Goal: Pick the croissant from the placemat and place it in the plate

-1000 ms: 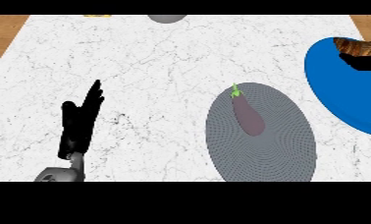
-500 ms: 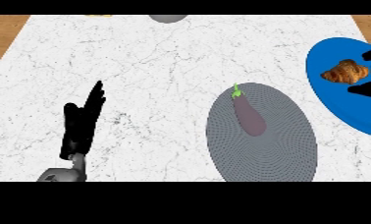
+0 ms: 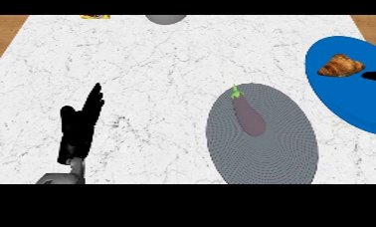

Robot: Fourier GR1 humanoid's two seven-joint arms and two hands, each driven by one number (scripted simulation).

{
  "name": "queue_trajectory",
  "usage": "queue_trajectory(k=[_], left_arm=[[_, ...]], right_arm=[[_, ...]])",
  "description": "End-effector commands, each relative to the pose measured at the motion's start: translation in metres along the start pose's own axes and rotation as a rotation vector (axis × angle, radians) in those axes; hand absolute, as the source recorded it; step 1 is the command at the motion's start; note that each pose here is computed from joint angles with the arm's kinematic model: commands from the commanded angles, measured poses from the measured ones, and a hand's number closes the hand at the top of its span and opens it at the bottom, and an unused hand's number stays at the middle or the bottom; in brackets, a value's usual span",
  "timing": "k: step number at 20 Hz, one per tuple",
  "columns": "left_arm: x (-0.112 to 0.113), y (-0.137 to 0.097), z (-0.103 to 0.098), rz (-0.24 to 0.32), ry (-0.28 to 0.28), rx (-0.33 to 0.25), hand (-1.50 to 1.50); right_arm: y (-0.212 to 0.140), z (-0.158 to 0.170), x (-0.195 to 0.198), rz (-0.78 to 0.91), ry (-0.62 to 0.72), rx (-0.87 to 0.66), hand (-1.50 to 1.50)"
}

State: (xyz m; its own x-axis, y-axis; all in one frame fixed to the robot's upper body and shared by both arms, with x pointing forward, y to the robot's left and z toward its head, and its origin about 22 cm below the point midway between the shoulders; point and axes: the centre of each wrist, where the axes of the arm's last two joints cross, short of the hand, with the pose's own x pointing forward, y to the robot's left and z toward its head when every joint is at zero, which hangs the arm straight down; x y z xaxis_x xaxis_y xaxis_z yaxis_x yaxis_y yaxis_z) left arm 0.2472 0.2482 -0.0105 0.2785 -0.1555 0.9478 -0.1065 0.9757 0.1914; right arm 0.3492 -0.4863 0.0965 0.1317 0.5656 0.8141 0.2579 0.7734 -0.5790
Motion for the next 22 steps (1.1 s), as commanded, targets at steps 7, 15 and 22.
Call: queue_trajectory(k=[7, 15, 22], left_arm=[[0.012, 0.011, -0.006, -0.016, -0.002, -0.002, 0.0], [-0.006, -0.009, 0.007, -0.023, 0.005, 0.004, 0.0], [0.002, -0.017, -0.001, -0.019, -0.004, -0.008, 0.0]], right_arm=[[-0.038, 0.032, -0.046, -0.308, -0.051, -0.025, -1.5], [-0.029, 0.037, -0.055, -0.334, -0.113, -0.011, -1.5], [-0.001, 0.043, -0.069, -0.262, -0.084, -0.03, -1.5]])
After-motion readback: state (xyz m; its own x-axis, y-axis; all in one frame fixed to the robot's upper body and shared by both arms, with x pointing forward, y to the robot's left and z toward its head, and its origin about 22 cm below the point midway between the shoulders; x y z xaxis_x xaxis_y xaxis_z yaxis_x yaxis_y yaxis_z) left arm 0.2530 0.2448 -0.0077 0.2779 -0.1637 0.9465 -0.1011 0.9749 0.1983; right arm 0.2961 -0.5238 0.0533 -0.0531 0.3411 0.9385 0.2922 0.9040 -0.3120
